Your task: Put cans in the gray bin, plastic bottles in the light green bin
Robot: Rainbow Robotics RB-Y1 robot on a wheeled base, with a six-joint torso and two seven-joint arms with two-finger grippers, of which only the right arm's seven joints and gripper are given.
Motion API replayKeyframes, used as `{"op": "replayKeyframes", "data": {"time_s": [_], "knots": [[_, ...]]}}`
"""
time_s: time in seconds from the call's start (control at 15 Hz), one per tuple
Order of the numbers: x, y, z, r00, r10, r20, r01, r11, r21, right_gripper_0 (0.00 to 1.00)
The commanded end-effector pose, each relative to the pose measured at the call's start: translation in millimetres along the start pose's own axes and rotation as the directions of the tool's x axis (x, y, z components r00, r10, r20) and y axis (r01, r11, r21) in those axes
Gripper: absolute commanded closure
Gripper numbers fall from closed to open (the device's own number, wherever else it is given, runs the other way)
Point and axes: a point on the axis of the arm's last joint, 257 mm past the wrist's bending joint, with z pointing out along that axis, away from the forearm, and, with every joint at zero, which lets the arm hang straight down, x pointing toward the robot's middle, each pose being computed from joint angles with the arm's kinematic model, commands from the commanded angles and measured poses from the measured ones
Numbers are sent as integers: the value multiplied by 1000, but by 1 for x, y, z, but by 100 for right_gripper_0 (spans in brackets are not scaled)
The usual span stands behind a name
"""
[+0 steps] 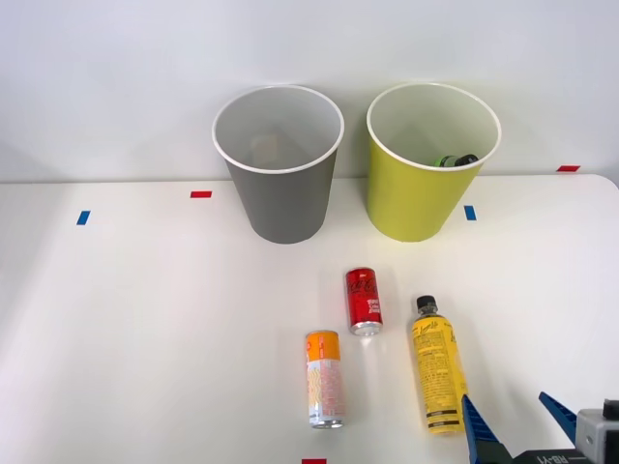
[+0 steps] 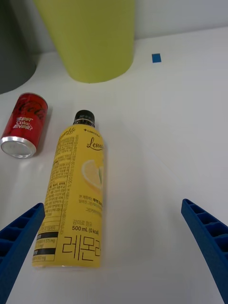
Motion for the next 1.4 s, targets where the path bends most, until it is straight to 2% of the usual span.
{"op": "replayKeyframes", "data": {"time_s": [0.07, 0.2, 0.4, 0.6, 0.93, 1.07, 1.13, 1.4], "knots": [[-5, 7, 0, 979, 39, -202, -36, 999, 19, 0], [-3, 9, 8, 969, 17, -246, -16, 1000, 7, 0], [-16, 22, 22, 951, 124, -284, -132, 991, -12, 0], [-21, 23, 33, 934, 84, -348, -90, 996, -1, 0], [-30, 36, 37, 892, 72, -447, -89, 996, -17, 0], [-48, 58, 45, 900, 69, -431, -114, 990, -79, 0], [-50, 61, 54, 897, 72, -436, -122, 989, -88, 0], [-54, 51, 80, 898, 70, -434, -108, 992, -63, 0]]}}
